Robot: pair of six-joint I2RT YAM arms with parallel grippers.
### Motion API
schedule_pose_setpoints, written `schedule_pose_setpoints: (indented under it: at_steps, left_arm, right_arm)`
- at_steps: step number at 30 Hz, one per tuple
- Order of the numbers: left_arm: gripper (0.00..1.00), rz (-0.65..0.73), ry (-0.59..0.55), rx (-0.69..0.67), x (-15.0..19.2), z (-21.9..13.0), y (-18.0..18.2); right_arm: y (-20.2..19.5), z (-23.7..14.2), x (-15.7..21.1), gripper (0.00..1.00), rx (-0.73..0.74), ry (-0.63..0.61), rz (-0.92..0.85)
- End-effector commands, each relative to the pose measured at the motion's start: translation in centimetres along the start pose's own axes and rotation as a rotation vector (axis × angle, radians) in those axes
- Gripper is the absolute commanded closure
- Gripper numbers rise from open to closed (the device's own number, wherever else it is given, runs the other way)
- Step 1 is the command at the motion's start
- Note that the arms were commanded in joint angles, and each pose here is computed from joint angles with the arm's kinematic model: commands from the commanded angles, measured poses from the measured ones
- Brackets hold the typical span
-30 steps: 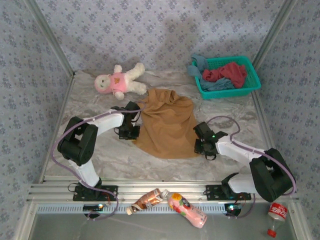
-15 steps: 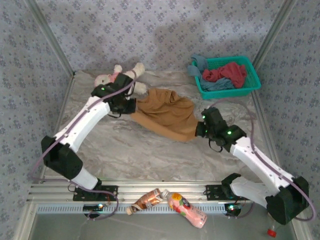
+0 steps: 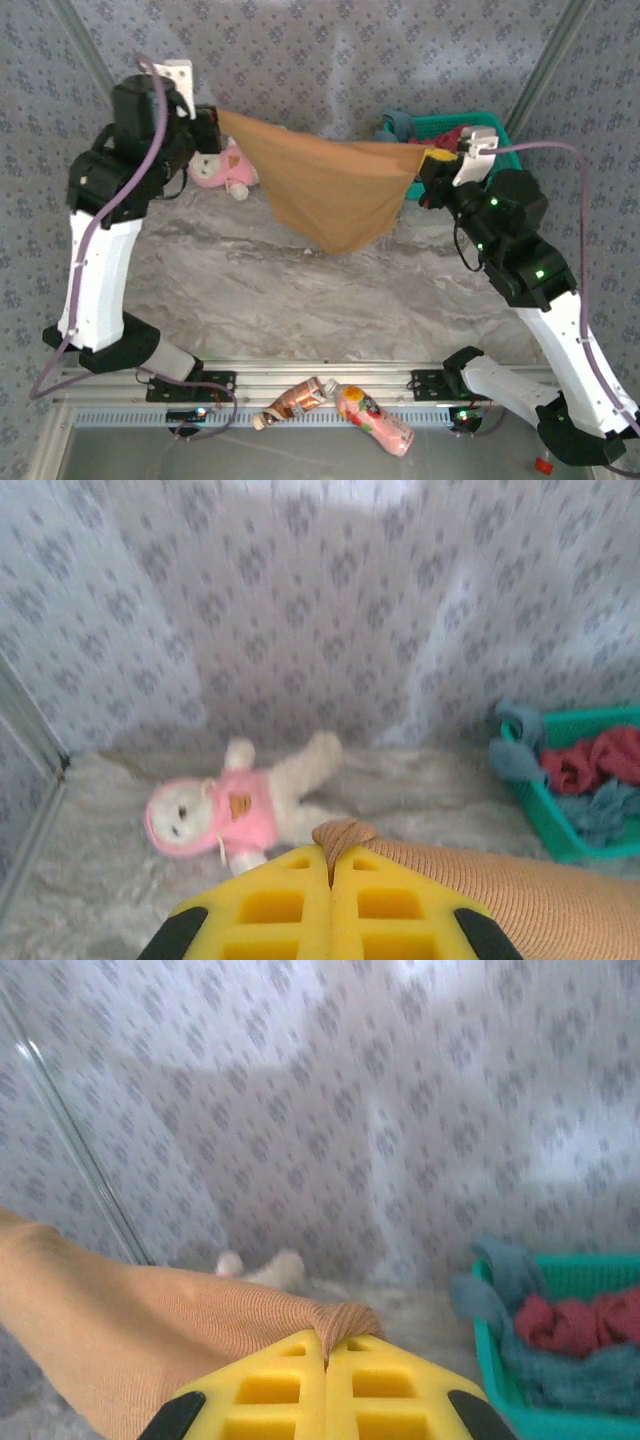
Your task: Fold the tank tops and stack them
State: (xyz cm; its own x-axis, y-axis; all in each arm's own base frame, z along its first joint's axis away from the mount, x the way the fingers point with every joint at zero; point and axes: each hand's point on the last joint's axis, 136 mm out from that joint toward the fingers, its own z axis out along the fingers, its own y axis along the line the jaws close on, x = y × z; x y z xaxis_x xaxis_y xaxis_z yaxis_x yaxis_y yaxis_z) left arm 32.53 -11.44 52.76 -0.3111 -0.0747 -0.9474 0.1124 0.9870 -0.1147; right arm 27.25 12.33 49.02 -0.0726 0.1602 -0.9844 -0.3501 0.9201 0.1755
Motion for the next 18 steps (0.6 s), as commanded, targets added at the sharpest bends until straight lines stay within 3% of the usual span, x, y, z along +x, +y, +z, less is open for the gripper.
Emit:
schedule_pose_setpoints:
  at_steps: [1, 5, 11, 18]
  left_arm:
    - [1.0, 0.047, -0.081, -0.04, -2.4, -1.3, 1.0]
    - [1.0, 0.068, -0.11, -0.047, -3.7, 0.2, 0.4]
    - [1.0, 0.037, -0.095, -0.078, -4.0, 6.3, 0.4]
    - [1.0, -0.023, -0.106, 0.043, -4.2, 12.7, -2.4]
  right_arm:
    - [1.4, -0.4, -4.3, 0.95, -0.056, -0.116, -0.073]
    - [1.6, 1.0, -5.5, 0.95, -0.044, -0.133, -0.101]
    - [-1.0, 5.8, -4.1, 0.95, 0.064, -0.061, -0.069]
    - [-4.4, 9.5, -4.7, 0.95, 0.086, -0.052, 0.048]
